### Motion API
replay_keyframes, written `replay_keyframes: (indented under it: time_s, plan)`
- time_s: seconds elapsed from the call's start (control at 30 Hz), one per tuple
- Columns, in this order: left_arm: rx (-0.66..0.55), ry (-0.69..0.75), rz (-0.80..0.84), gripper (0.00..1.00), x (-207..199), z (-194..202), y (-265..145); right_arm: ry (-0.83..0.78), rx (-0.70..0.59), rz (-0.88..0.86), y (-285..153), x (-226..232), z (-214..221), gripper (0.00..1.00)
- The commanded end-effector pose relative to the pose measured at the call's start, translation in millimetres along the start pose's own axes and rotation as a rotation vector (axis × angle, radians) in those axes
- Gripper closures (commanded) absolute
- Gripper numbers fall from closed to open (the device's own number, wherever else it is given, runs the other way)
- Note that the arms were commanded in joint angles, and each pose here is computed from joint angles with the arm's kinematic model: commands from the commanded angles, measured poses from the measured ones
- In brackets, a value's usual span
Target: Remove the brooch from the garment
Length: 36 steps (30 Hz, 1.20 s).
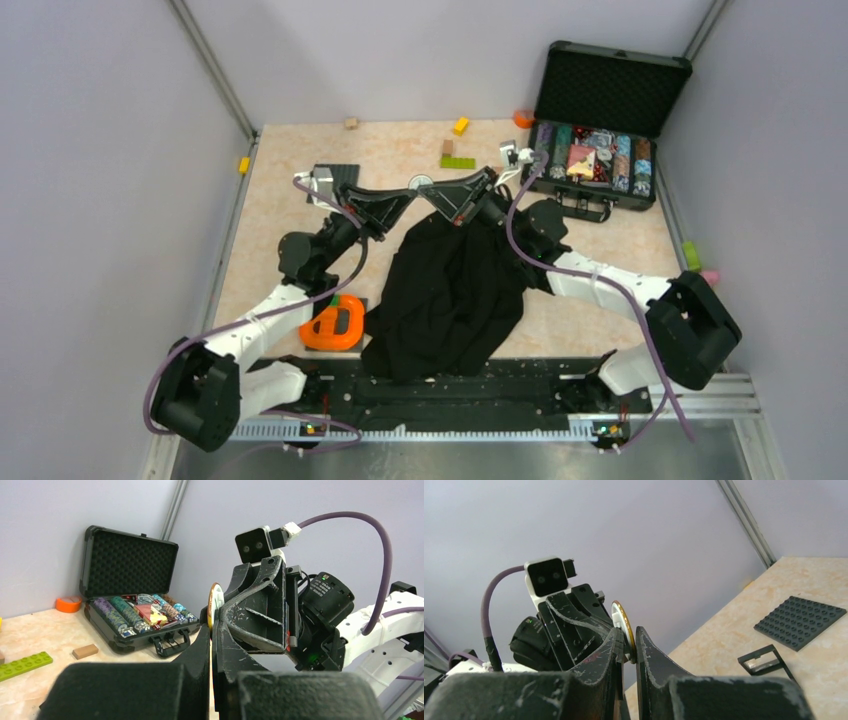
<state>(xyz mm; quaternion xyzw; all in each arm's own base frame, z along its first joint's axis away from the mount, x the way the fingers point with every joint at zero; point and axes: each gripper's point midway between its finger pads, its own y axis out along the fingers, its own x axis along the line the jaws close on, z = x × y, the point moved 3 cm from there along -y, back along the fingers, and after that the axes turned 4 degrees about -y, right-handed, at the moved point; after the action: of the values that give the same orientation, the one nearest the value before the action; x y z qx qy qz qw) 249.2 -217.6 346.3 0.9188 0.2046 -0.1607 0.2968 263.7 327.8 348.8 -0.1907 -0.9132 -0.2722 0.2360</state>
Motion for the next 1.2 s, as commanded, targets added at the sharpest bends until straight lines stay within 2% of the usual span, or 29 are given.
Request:
replay_keyframes:
  time_s: [0.0, 0.13, 0.53, 0.73, 0.9, 1.17]
  plan:
    - [0.021, 0.016, 0.158, 1.00, -37.5, 4.5, -2.6, -0.009, -0.108, 0.112, 2.3, -22.6, -10.8, 1.00]
    - [-0.029, -0.003, 0.156, 1.00, -39.1, 0.8, -5.1, -0.035, -0.125, 0.150, -0.4, -27.5, -11.6, 1.00]
    - [-0.079, -0.048, 0.170, 1.00, -41.6, -4.7, -5.2, -0.027, -0.208, 0.155, -11.3, -28.3, -18.3, 1.00]
    - [-0.092, -0.109, 0.183, 1.00, -43.7, -4.7, -5.9, -0.024, -0.267, 0.151, -15.6, -28.5, -24.2, 1.00]
    - [-0.155, -0.156, 0.177, 1.00, -39.9, -7.0, -9.5, -0.014, -0.317, 0.141, -19.0, -31.2, -25.6, 1.00]
    - [-0.189, -0.161, 0.163, 1.00, -34.5, -4.2, -12.1, -0.002, -0.366, 0.165, -20.0, -35.5, -28.2, 1.00]
